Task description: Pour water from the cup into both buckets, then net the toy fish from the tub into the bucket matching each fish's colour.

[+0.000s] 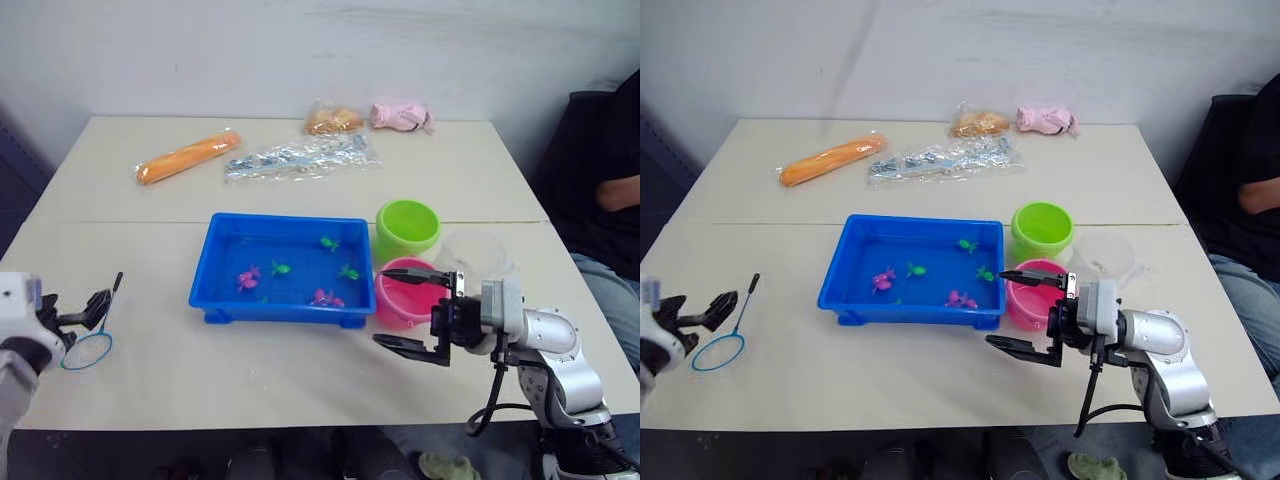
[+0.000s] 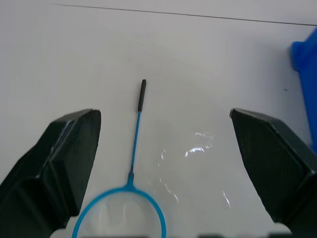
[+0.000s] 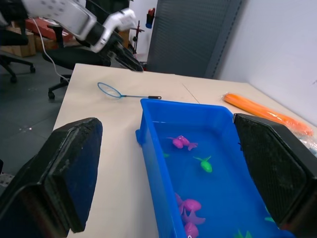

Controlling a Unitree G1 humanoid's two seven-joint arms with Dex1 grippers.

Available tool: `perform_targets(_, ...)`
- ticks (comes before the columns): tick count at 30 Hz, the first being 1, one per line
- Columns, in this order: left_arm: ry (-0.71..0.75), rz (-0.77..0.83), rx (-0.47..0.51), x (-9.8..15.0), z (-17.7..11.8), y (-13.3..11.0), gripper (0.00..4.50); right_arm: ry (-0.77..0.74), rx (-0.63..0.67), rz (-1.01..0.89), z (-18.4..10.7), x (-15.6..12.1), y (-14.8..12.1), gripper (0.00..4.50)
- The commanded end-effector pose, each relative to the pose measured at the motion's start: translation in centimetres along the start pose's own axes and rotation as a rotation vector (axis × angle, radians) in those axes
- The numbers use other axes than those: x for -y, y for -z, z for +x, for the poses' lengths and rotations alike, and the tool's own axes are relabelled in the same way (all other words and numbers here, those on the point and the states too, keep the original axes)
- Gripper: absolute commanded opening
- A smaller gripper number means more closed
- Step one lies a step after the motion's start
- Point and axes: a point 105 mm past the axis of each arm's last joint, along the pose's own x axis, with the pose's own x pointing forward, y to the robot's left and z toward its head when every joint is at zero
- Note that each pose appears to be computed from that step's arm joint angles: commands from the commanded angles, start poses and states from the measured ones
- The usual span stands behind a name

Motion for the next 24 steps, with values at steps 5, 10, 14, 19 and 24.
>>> perform_targets(5, -0.012, 0.006, -0.2, -1.9, 3.7, 2.3, 4.5, 0.03, 0.031, -0.099, 0.4, 1.1, -1.7, 4.47)
perform_targets(10, 0.031, -0.042, -0.267, -1.7, 5.5, 3.6, 4.5, 0.051, 0.031, -0.107, 0.6, 1.0, -1.7, 4.47)
perform_targets(14, 0.071, -0.049, -0.405, -1.3, 6.1, 6.4, 4.24, 0.061, 0.027, -0.123, 0.7, 1.0, -1.7, 4.49)
perform_targets(19, 0.086, -0.081, -0.494, -1.9, 6.0, 8.8, 2.38, 0.092, 0.021, -0.138, 0.4, 1.4, -1.9, 4.5)
perform_targets(24, 0.092, -0.088, -0.479, -2.1, 6.4, 9.1, 0.25, 0.094, 0.015, -0.141, 0.3, 1.3, -1.9, 4.5)
